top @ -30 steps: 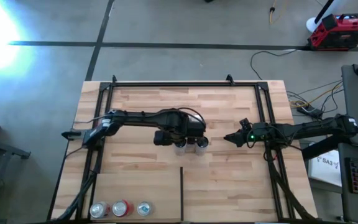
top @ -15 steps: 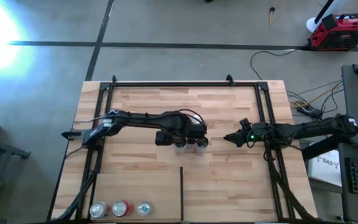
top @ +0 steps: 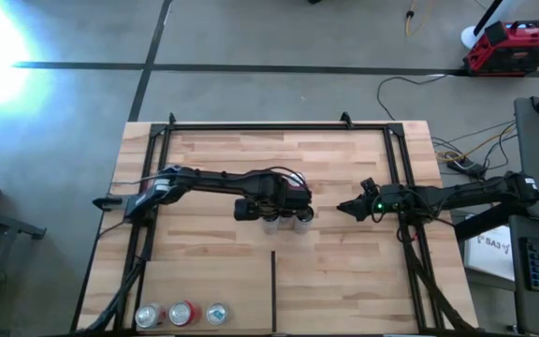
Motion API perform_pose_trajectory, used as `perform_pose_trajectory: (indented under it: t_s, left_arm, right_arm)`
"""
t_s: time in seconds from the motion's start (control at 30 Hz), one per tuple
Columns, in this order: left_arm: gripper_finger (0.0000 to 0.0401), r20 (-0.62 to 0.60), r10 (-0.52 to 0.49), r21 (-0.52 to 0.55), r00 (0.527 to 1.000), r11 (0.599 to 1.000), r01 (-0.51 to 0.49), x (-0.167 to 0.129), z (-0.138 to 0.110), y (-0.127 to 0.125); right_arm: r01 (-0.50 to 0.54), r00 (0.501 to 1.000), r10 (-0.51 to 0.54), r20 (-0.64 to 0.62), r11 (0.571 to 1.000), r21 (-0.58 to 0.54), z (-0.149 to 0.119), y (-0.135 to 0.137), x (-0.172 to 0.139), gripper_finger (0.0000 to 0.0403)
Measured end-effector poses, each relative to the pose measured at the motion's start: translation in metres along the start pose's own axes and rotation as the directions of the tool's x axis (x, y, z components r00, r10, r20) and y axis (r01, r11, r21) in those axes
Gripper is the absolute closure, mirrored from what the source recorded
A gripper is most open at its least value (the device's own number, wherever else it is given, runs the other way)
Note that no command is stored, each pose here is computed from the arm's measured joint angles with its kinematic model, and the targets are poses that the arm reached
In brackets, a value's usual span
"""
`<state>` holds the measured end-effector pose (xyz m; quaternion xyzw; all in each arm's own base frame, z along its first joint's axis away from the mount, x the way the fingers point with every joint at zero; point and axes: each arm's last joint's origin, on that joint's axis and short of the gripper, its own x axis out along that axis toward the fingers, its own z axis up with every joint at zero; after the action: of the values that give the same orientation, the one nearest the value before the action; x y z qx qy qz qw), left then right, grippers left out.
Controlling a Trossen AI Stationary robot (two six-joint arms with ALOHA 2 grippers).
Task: Place canned beverage on shelf
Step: Put the left white pink soda can on the shelf
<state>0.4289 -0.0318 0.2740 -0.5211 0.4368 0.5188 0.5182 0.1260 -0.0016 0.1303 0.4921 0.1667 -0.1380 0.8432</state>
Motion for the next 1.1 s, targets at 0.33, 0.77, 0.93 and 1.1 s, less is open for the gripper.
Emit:
perform_pose_trajectory:
  t_s: [0.33,0.77,0.93,1.1]
  left_arm:
    - [0.016,-0.006,-0.006,-0.011,1.0,1.0,0.006,0.0,-0.001,-0.001]
    - [0.016,-0.051,-0.01,0.083,0.999,0.996,0.015,-0.032,-0.004,0.011]
    - [0.016,-0.05,-0.036,0.149,0.998,0.988,0.043,-0.045,-0.008,0.018]
    - [0.016,-0.048,-0.055,0.222,0.997,0.973,0.064,-0.061,-0.02,0.036]
  right_arm:
    - [0.0,1.0,0.0,0.0,1.0,0.0,0.0,0.0,0.0,0.022]
    - [-0.001,1.0,0.001,0.0,1.0,0.0,0.0,0.0,0.0,0.022]
    - [0.0,1.0,0.0,0.0,1.0,0.0,0.0,0.0,0.0,0.022]
    - [0.0,1.0,0.0,0.0,1.0,0.0,0.0,0.0,0.0,0.022]
